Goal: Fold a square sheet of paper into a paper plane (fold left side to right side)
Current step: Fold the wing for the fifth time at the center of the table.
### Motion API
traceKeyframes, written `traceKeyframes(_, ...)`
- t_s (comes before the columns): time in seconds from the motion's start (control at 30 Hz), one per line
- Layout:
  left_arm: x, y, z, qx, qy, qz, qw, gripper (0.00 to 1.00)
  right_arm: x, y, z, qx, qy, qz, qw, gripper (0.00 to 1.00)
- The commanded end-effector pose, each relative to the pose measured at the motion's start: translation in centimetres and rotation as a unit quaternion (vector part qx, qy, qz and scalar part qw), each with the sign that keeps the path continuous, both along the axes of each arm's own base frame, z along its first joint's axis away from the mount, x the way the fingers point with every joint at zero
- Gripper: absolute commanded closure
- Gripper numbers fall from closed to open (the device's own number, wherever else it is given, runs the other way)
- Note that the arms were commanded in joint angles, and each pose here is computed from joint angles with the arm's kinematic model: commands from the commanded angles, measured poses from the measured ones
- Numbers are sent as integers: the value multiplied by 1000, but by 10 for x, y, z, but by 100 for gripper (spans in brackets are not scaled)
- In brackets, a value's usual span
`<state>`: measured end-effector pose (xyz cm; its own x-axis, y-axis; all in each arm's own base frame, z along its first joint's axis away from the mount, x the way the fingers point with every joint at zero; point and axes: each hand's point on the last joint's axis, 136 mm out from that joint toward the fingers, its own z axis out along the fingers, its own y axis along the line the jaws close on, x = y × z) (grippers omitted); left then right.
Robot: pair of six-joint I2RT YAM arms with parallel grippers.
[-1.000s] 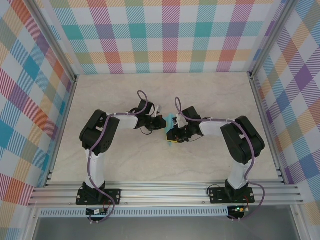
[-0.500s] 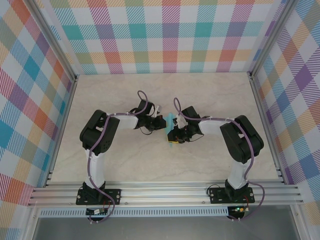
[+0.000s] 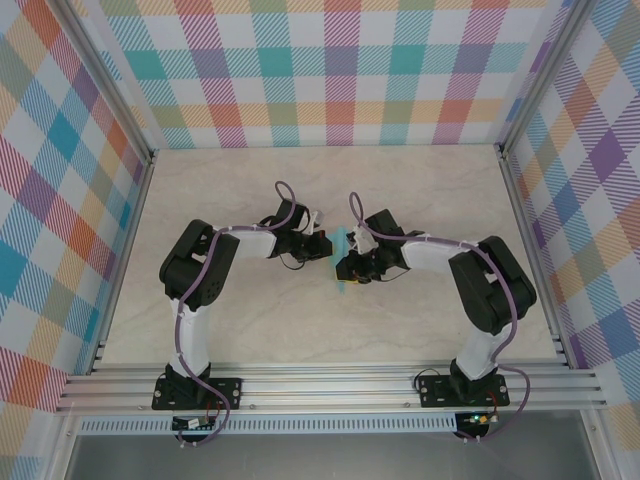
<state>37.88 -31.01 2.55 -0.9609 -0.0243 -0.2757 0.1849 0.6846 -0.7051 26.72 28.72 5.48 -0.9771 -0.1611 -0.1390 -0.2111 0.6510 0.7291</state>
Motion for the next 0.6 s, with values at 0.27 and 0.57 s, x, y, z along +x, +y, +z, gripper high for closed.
traceKeyframes(0.27,0,0,-9,10,11,-4,1000,96,-29,3,-2,12,22,57,998,80)
traceKeyframes(0.57,-2,0,-8,12,11,-5,1000,96,-23,3,-15,-9,32,52,998,80)
